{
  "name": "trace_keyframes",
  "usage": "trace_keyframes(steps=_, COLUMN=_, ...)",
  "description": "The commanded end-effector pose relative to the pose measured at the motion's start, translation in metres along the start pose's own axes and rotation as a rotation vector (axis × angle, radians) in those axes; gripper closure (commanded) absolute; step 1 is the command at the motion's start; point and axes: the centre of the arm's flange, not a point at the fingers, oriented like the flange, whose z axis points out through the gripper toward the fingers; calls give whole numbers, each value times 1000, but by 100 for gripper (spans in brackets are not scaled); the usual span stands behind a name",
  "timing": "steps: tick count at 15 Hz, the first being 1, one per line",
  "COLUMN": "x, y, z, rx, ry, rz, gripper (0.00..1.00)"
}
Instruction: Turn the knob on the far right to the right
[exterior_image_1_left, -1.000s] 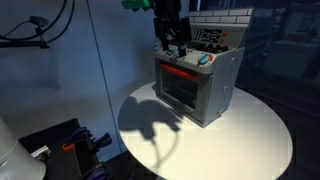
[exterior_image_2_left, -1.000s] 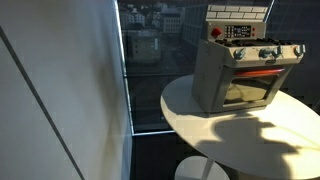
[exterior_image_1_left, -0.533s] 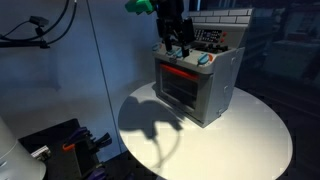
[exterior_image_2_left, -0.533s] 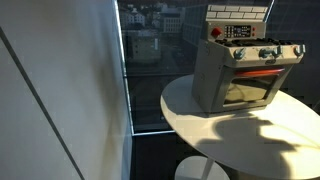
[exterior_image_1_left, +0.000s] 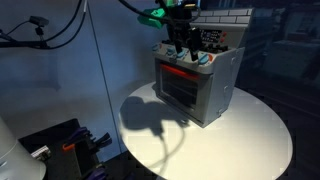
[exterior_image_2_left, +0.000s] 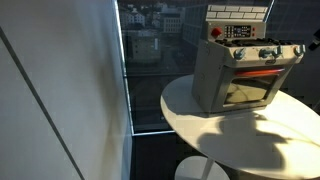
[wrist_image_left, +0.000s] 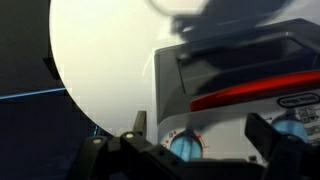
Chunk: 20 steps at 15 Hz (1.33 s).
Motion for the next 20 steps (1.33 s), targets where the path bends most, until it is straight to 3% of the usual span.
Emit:
trace_keyframes(steps=1, x=15, y=-5, z=7, rx=4, ry=62, rz=42, gripper=0)
trace_keyframes(steps=10, x=22, y=-11, z=17, rx=15, ry=158, rz=55, gripper=0)
trace_keyframes(steps=20, x=22, y=-10, z=26, rx=52, ry=185, rz=105, gripper=0)
